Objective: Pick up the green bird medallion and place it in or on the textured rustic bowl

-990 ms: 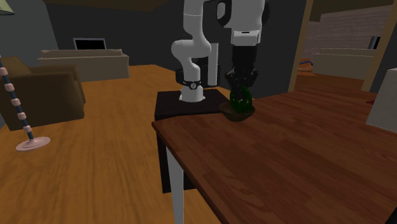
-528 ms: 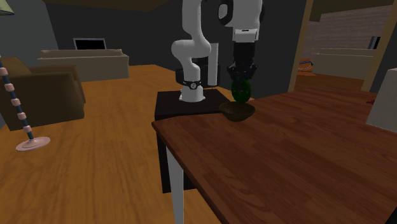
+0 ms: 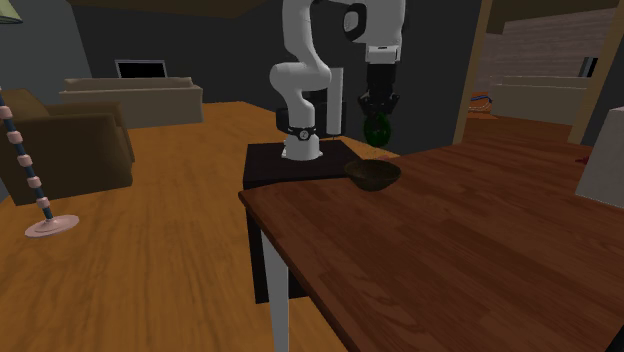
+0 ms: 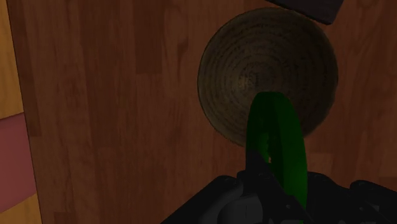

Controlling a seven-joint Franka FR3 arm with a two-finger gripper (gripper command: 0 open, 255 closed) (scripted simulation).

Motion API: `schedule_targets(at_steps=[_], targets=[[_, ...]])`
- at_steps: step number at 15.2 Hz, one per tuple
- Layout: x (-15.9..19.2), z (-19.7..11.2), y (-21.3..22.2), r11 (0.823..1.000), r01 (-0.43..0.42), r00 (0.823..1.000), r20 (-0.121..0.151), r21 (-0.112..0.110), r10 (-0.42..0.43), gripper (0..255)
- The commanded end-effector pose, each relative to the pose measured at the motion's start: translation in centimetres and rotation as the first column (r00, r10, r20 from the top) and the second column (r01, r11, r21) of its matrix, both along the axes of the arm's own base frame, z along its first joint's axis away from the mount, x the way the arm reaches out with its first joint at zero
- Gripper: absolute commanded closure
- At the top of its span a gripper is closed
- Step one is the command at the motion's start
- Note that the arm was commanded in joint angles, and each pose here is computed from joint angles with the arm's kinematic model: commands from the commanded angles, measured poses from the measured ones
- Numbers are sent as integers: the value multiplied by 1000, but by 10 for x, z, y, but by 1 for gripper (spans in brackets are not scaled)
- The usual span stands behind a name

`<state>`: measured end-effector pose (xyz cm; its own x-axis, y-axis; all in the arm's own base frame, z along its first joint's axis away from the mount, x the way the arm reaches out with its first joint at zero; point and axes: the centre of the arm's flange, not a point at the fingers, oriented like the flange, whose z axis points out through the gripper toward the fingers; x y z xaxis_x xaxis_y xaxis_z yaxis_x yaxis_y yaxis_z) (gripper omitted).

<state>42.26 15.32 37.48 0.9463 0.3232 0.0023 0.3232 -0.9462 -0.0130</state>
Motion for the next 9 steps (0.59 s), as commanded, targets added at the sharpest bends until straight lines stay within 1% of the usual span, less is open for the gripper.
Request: schedule_targets(at_steps=[1, 3, 9], targets=[[-24, 2, 8, 1000, 1, 1000, 1, 0, -1, 255], [-56, 5, 21, 1000, 1, 1000, 1, 0, -1, 255], [-56, -27, 21, 1000, 1, 1000, 1, 0, -1, 255]])
